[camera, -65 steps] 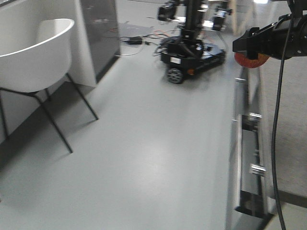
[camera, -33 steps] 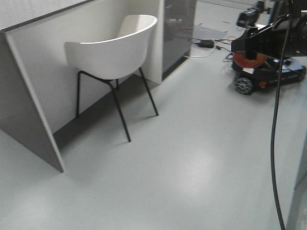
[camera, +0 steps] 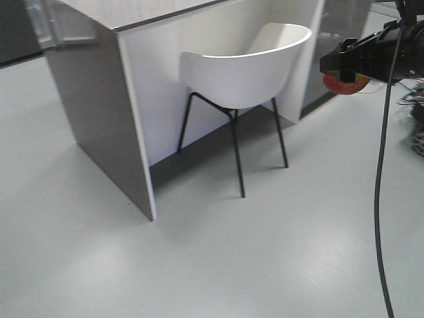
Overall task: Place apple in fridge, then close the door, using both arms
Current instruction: 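Hold the apple in the right gripper while driving away from the counter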
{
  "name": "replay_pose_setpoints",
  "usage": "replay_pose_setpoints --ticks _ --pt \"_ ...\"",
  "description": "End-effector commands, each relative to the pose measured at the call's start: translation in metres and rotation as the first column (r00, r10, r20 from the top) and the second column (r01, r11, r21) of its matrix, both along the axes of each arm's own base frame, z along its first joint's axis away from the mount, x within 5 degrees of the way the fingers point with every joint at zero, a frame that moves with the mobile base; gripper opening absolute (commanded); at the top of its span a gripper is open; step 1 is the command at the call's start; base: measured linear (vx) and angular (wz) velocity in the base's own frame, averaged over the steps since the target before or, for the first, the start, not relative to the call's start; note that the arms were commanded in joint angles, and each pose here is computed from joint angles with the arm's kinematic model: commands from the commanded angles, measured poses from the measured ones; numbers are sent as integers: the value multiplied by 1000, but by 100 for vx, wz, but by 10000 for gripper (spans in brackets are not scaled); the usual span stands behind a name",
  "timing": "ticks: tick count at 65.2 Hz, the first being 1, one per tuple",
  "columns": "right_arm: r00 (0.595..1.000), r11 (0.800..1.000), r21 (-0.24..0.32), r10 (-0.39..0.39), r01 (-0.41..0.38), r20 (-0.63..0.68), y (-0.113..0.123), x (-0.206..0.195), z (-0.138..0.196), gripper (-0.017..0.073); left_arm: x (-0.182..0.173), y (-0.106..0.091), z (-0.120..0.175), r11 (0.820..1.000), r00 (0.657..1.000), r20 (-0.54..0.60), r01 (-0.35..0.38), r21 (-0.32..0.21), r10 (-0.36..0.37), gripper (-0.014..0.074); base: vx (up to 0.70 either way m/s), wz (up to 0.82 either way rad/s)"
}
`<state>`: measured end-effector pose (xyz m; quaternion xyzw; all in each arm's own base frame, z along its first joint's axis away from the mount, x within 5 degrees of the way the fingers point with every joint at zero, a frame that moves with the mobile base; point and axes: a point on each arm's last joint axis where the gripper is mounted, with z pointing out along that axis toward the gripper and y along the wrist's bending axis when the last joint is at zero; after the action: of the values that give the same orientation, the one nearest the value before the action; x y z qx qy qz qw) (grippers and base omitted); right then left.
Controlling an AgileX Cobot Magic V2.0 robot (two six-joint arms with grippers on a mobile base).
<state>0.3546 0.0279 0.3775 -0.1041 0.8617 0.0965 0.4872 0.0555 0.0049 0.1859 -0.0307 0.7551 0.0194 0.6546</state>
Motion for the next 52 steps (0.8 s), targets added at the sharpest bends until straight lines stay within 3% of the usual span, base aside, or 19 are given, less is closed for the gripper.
replay_pose_setpoints --ticks 1,52 --pt "991 1000 20 -26 24 131 -2 -9 31 165 1 -1 -3 1000 998 54 15 -3 -15 -6 1 47" --pt "991 1000 20 -26 24 130 -2 -9 31 165 1 -1 -3 1000 998 54 15 -3 -15 -6 1 44"
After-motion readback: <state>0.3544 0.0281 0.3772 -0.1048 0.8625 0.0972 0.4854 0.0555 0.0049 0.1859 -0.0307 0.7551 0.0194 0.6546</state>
